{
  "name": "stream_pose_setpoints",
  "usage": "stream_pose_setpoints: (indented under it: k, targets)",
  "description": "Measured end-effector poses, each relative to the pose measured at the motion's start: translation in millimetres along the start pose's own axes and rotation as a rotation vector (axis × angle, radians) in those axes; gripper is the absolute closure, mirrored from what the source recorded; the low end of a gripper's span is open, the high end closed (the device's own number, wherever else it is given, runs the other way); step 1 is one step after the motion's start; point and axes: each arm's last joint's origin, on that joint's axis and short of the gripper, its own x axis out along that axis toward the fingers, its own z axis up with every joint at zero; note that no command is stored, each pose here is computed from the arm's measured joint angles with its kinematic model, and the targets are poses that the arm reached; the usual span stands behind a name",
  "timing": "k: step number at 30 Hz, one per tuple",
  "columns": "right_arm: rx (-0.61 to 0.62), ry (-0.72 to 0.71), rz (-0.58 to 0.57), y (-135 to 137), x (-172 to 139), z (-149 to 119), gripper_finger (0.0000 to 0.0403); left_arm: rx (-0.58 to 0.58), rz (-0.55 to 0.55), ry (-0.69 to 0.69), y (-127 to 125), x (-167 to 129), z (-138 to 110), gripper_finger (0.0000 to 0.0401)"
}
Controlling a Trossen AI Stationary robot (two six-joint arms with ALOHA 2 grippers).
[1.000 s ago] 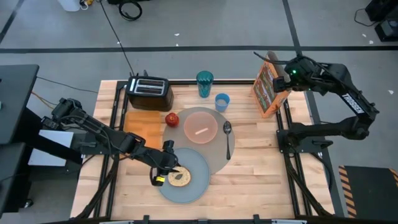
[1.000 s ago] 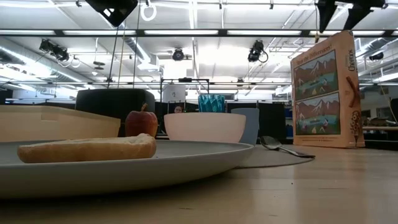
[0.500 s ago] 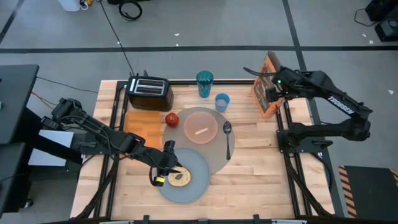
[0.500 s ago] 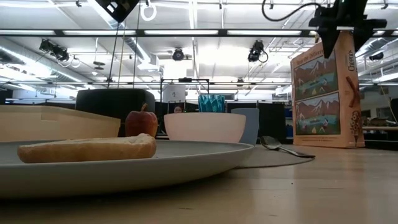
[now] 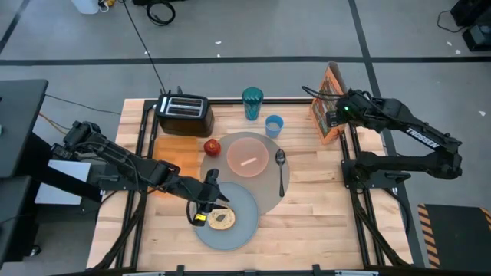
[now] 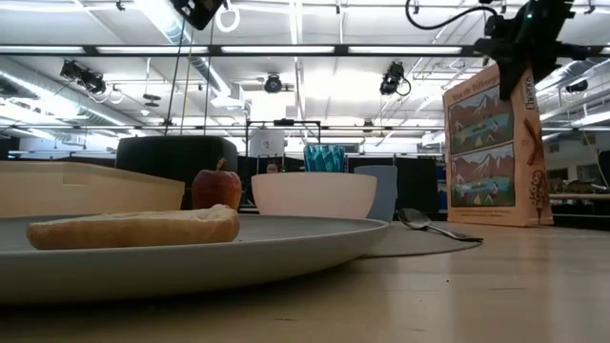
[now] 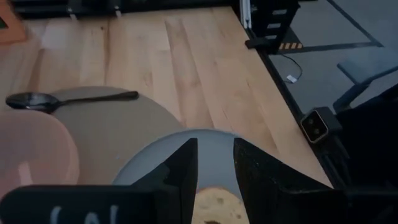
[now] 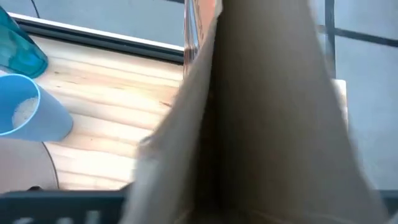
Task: Arrange a breakfast setting
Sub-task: Pour the cereal into the orange bowl
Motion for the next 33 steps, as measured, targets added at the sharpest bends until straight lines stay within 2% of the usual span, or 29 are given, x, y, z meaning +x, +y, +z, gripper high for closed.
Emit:
stream_pose_setpoints:
  k: [5,8,14,19,23,27,33]
  targets:
    - [-0.034,-0.032,0.015,-5,-3,-7,0.0345,0.003,0.019,-0.058,8,1,7,0.0292]
    - [-0.07,-0.042,0.065,-9,-12,-9,0.0389,0.016,0.033,-0.071,13,2,9,0.0292]
    - [-0.115,-0.043,0.266,-15,-43,-6,0.0393,0.012,0.063,-0.071,23,3,10,0.0292]
    - [-0.219,0.061,0.44,-14,-57,-11,0.0393,0.013,0.078,-0.08,28,3,11,0.0291]
    - [-0.305,0.173,0.499,-14,-60,-21,0.0393,-0.02,0.084,-0.106,31,3,14,0.0285]
    - [-0.402,0.205,0.549,-12,-63,-26,0.0393,-0.046,0.09,-0.139,34,3,17,0.0262]
    - [-0.604,0.146,0.776,2,-74,-26,0.0393,-0.052,0.099,-0.137,37,11,16,0.0211]
